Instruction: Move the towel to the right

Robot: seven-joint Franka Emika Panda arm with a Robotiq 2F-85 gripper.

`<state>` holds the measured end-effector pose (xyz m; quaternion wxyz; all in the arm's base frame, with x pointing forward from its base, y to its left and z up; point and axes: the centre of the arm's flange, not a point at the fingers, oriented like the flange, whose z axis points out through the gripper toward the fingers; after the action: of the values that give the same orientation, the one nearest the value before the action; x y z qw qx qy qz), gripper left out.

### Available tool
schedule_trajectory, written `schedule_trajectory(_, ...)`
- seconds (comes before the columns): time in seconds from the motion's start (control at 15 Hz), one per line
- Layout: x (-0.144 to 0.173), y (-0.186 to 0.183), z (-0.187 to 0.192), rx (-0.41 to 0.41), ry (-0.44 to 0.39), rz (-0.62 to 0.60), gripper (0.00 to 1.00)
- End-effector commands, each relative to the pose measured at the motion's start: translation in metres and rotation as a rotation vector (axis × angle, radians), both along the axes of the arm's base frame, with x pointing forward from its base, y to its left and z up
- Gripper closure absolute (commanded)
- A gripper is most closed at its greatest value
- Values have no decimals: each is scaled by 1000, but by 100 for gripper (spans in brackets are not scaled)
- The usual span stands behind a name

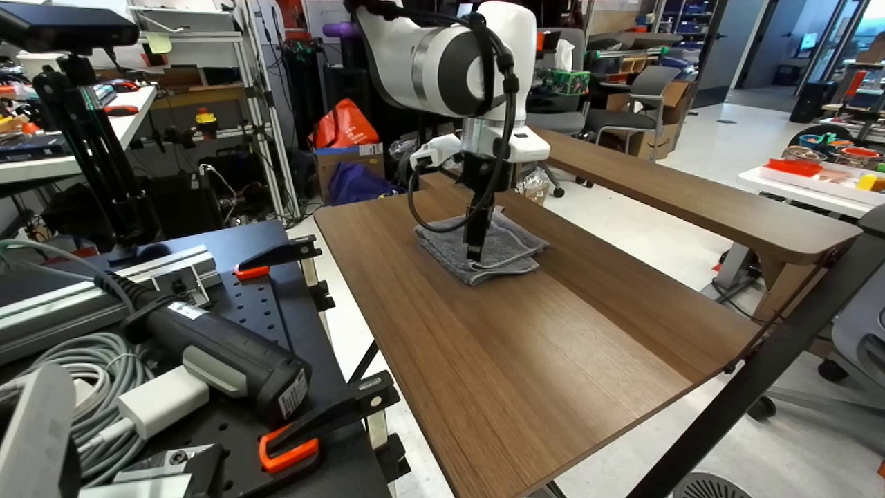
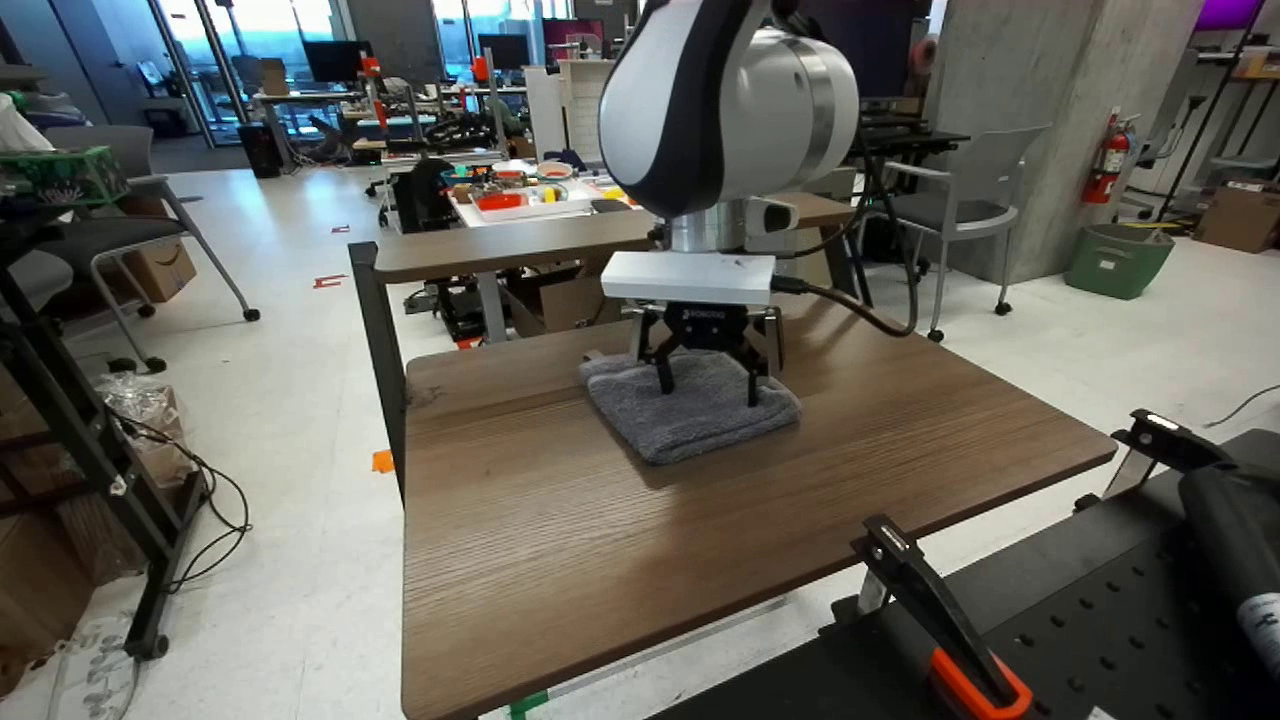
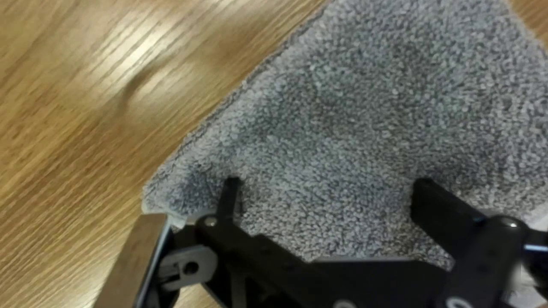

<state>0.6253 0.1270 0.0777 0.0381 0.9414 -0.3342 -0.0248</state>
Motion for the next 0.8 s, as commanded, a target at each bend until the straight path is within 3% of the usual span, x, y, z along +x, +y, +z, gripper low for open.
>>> schedule_trajectory(0.0, -14, -43, -14, -36, 45, -45, 0)
schedule_trajectory(0.33, -47, -108, -31, -80, 97, -128, 0)
schedule_trajectory(0.73, -89, -174, -23, -80, 132, -234, 0)
